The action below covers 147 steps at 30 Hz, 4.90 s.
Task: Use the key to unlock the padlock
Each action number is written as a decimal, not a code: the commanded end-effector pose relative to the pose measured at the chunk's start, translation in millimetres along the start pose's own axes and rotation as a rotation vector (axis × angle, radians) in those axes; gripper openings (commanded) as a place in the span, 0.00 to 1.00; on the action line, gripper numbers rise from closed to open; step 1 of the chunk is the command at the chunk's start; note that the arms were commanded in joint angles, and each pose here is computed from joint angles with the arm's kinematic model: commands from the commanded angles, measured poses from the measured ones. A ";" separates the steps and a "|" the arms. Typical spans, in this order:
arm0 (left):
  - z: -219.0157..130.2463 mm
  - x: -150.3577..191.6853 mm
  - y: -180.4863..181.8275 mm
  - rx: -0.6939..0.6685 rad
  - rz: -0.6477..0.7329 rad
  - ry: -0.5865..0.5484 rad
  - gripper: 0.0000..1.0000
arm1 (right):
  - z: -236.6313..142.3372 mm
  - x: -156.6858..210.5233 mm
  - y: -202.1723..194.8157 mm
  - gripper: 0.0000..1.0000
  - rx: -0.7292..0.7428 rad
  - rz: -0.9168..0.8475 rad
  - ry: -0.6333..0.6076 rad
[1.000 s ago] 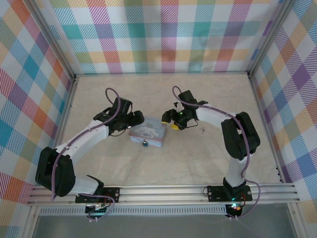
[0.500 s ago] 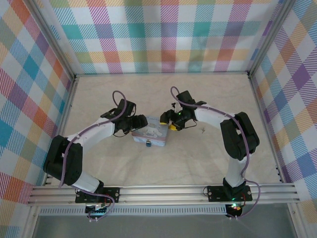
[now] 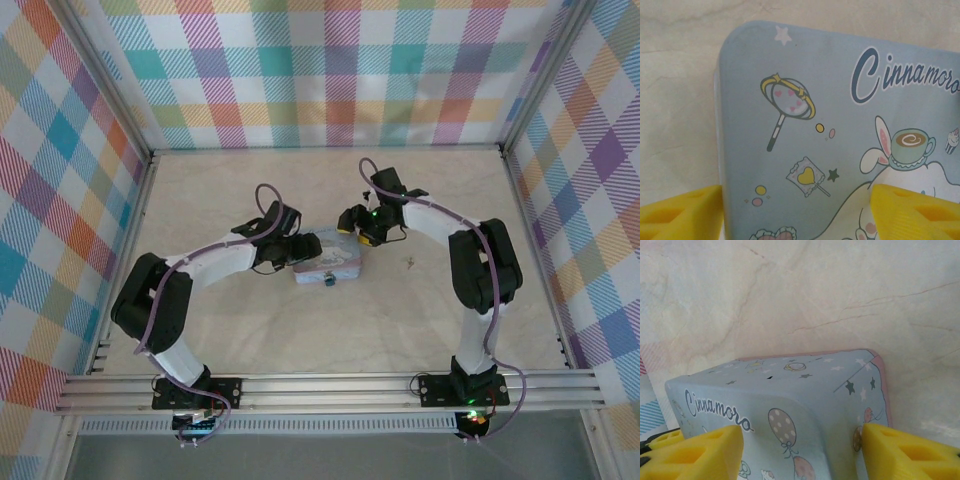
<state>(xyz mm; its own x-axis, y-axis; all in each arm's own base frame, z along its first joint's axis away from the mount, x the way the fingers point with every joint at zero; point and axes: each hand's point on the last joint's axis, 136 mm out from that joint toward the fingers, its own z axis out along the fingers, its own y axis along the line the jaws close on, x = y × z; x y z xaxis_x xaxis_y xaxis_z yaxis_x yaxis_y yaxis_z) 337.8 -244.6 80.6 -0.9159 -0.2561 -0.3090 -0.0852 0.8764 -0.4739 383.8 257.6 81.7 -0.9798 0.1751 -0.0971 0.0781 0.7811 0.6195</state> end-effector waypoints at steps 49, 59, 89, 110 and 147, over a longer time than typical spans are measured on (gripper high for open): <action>-59.5 47.0 -59.0 0.136 0.165 0.009 0.85 | -77.7 12.4 -168.0 0.41 0.506 0.159 -0.041; -51.9 56.7 -58.2 0.122 0.171 0.029 0.85 | -64.6 13.8 -177.2 0.36 0.500 0.178 -0.010; -59.9 42.1 -67.8 0.130 0.165 -0.026 0.84 | -109.2 4.6 -114.7 0.00 0.274 0.119 -0.175; -162.3 -26.6 -177.8 0.612 0.193 -0.193 0.59 | -227.5 33.4 62.9 0.00 -0.161 -0.252 -0.439; -157.2 2.7 -227.4 0.744 0.268 -0.093 0.31 | -218.7 62.3 101.2 0.00 -0.218 -0.340 -0.428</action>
<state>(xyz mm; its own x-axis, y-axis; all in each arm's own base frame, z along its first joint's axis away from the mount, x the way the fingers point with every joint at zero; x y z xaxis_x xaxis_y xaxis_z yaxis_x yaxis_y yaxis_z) 299.0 -370.3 299.9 -0.8402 -0.1551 -0.5196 0.4036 0.4610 -0.7903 289.1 214.2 292.1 -0.8089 0.1818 -0.5592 -0.2785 0.7191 0.6367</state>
